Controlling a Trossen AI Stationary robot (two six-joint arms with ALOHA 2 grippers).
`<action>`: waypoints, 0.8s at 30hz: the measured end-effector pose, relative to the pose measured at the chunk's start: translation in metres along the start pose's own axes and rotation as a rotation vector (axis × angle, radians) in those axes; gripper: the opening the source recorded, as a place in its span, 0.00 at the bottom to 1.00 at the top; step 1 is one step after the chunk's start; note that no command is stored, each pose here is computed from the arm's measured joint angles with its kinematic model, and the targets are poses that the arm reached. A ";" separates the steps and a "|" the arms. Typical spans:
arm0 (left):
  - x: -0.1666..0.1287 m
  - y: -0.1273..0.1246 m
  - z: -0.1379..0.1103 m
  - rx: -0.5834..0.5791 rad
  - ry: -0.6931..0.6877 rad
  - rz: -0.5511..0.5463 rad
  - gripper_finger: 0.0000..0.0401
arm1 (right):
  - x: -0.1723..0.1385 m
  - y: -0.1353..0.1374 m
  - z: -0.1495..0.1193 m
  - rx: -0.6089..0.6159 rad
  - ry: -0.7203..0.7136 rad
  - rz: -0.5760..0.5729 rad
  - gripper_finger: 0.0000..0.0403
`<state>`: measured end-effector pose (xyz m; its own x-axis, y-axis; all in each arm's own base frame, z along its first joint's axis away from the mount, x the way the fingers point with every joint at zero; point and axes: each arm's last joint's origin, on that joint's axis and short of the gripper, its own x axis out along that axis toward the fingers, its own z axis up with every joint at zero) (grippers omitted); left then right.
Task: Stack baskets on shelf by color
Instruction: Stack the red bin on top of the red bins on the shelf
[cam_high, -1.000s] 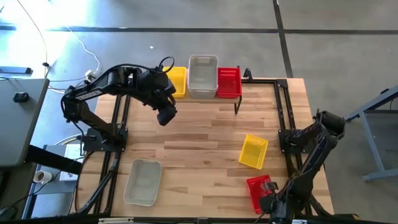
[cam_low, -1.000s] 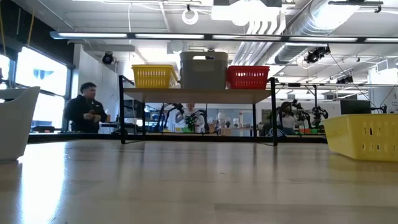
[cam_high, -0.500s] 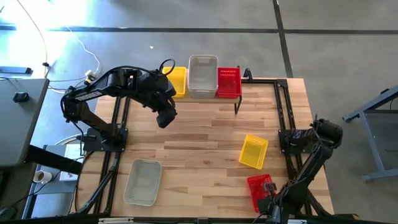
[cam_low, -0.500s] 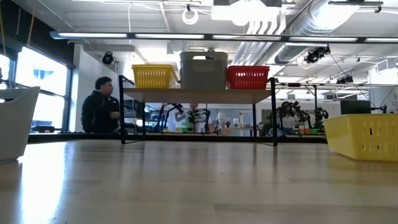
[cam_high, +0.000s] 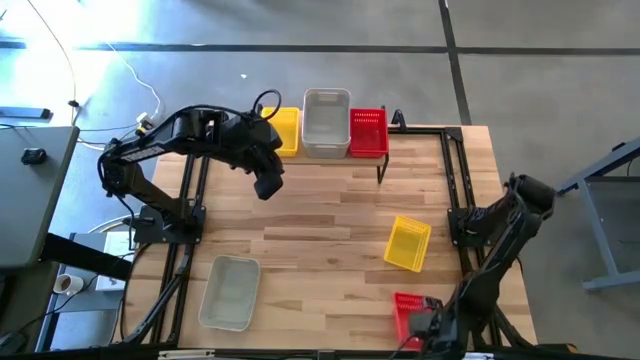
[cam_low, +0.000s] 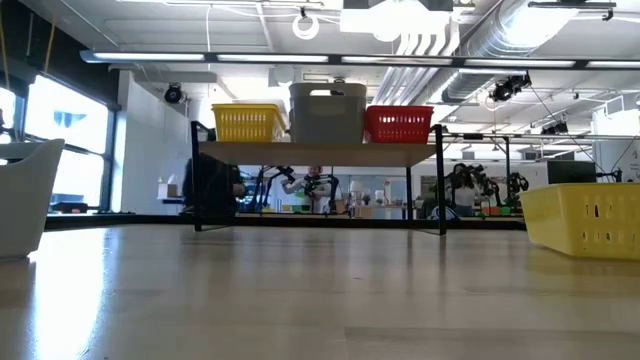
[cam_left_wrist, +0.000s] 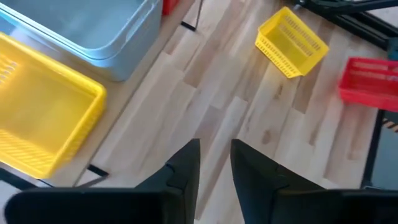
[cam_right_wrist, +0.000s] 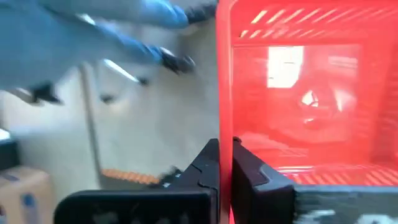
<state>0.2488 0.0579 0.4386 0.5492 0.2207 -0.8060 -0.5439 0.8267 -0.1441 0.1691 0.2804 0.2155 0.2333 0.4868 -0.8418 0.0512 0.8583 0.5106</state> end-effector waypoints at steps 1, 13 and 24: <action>0.000 0.001 0.000 0.003 0.000 0.004 0.21 | -0.006 0.001 0.004 0.008 -0.024 0.020 0.00; 0.002 0.027 0.009 0.062 -0.012 0.069 0.33 | -0.065 -0.025 0.066 0.113 -0.319 0.079 0.00; 0.001 0.066 0.018 0.082 -0.015 0.161 0.32 | -0.110 -0.061 0.124 0.084 -0.508 -0.027 0.00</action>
<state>0.2245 0.1217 0.4386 0.4689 0.3613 -0.8060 -0.5725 0.8192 0.0342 0.2608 0.1542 0.2985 0.6723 0.3062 -0.6740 0.1370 0.8433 0.5197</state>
